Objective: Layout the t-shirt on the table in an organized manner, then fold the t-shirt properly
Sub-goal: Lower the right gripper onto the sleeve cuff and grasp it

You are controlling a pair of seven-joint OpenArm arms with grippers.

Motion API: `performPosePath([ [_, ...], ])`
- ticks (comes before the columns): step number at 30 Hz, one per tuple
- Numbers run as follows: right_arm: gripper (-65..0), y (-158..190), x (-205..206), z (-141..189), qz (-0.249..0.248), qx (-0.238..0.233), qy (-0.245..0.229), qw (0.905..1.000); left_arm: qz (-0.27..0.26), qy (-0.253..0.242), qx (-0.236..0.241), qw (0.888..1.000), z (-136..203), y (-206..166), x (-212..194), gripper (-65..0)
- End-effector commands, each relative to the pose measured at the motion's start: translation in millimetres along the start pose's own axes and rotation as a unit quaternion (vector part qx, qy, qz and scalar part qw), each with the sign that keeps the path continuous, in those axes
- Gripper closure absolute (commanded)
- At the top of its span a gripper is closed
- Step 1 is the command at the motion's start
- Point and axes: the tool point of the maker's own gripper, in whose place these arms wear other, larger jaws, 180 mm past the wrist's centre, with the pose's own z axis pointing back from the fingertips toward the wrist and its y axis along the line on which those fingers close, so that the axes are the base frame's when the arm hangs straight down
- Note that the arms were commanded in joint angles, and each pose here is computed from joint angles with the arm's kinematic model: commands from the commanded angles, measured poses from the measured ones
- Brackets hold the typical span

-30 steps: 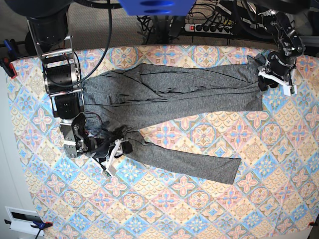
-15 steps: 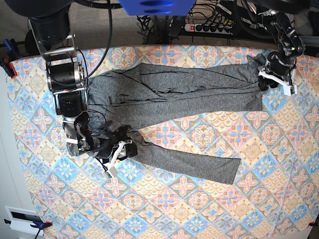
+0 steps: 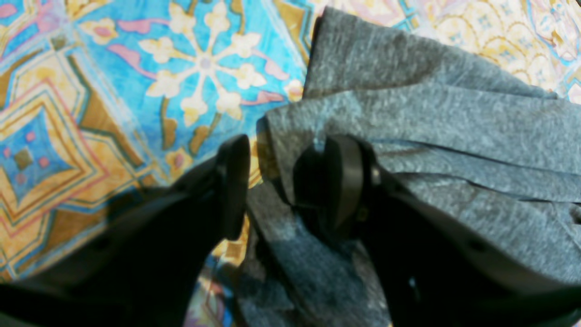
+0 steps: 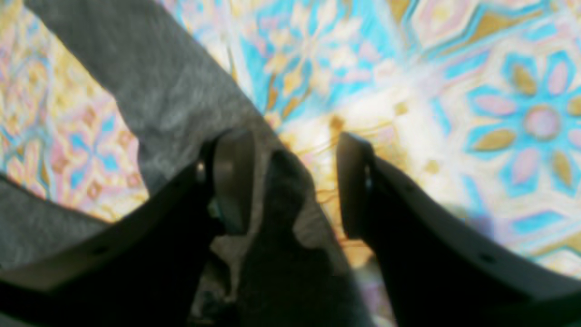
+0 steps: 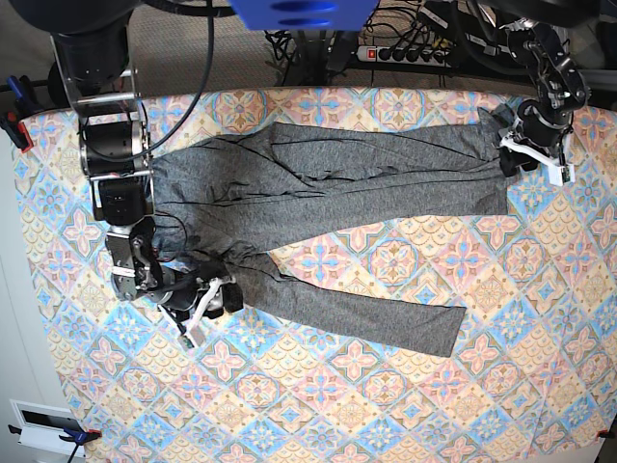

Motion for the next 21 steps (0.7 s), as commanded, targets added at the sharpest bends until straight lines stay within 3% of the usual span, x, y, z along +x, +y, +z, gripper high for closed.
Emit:
performPosePath([
  [1,-27.7,4,33,3,0.015,0.007,-0.036,0.9992,-0.007,-0.022,-0.002,1.0,4,2,15,-26.3],
  [13,-27.7,34,-12,-19,0.053,0.036,0.032,0.9974,-0.007,-0.022,-0.002,1.0,4,2,15,-26.3],
  [17,-27.7,30,-3,-16,0.038,0.032,0.012,0.9987,-0.007,-0.022,-0.001,1.0,4,2,15,-26.3],
  [21,-27.7,16,18,-7,-0.004,0.02,-0.041,0.999,-0.007,-0.022,-0.001,1.0,4,2,15,-26.3],
])
